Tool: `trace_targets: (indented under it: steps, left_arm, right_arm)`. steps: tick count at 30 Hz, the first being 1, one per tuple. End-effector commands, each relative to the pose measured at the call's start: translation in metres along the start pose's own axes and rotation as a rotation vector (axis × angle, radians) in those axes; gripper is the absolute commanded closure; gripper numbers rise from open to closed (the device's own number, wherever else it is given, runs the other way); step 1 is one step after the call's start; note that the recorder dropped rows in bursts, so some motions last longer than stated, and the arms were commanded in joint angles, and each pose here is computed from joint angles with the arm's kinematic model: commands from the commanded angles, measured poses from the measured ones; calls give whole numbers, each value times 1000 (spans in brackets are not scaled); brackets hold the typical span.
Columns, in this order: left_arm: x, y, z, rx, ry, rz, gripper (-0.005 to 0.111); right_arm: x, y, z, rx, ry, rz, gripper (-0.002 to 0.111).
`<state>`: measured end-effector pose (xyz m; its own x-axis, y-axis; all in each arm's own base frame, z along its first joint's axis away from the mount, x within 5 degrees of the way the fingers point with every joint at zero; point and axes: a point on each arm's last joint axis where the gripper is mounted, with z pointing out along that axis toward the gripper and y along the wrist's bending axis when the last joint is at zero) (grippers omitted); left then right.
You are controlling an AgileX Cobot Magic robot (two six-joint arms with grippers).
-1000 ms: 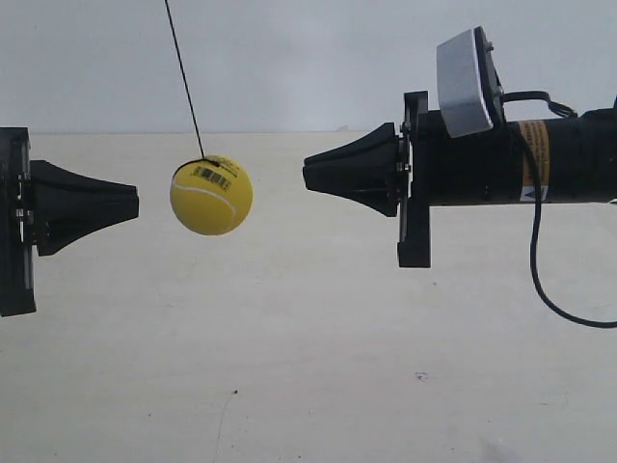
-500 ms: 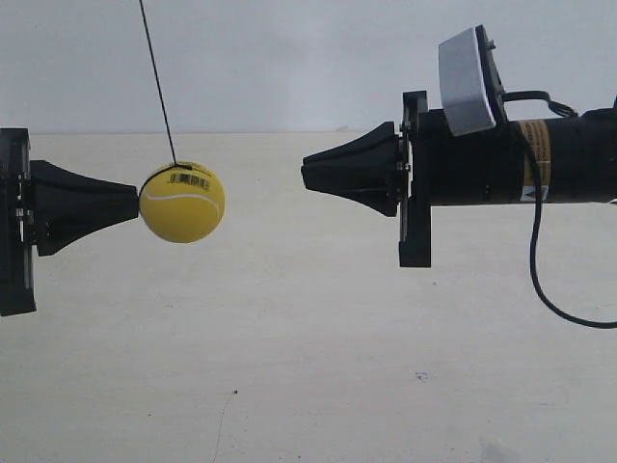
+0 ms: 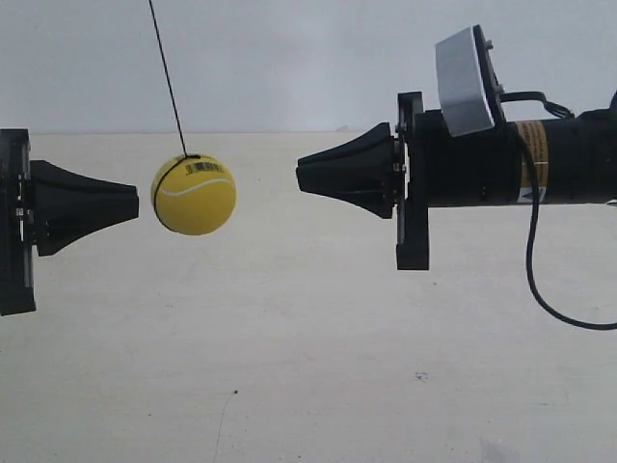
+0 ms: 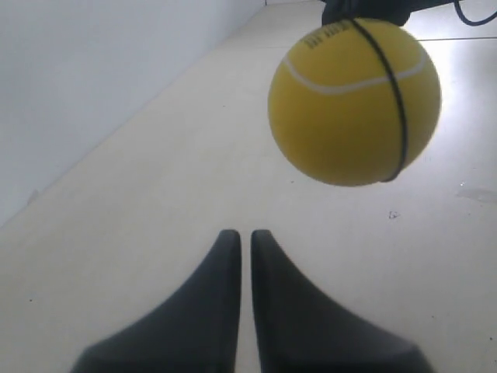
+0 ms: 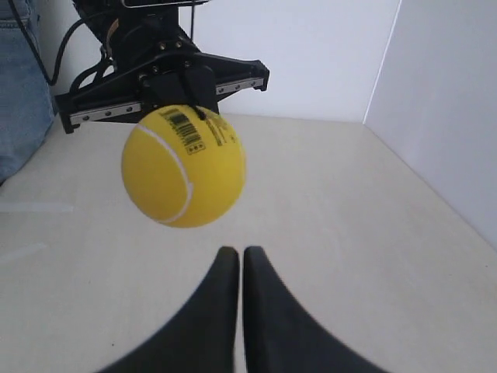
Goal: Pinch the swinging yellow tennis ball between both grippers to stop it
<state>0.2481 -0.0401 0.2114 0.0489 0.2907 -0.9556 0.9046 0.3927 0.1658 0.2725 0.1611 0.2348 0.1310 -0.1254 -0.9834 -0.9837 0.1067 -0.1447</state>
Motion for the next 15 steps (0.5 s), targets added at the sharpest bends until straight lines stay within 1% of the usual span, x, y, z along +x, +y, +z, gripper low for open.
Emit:
trace_targets:
  steps: [1,6,8,11,15]
  left_arm:
    - [-3,1,0,-13,-20,-6,102]
    - [-10,5,-3,-68,-57,-7,102]
    - [-17,5,-5,-91,-74,14,102]
    - [-31,3,-10,-124,-103,58,102]
    - [-56,-4,-19,-170,-151,116,102]
  right_arm:
    - [-5,-3,1,28,-27,-13,108]
    - [-11,-11,-2,123,42,-58,108]
    - [-19,-12,-6,167,69,-83,108]
    - [-35,-12,-14,245,109,-129,108]
    - [-66,-7,-30,382,152,-196,108]
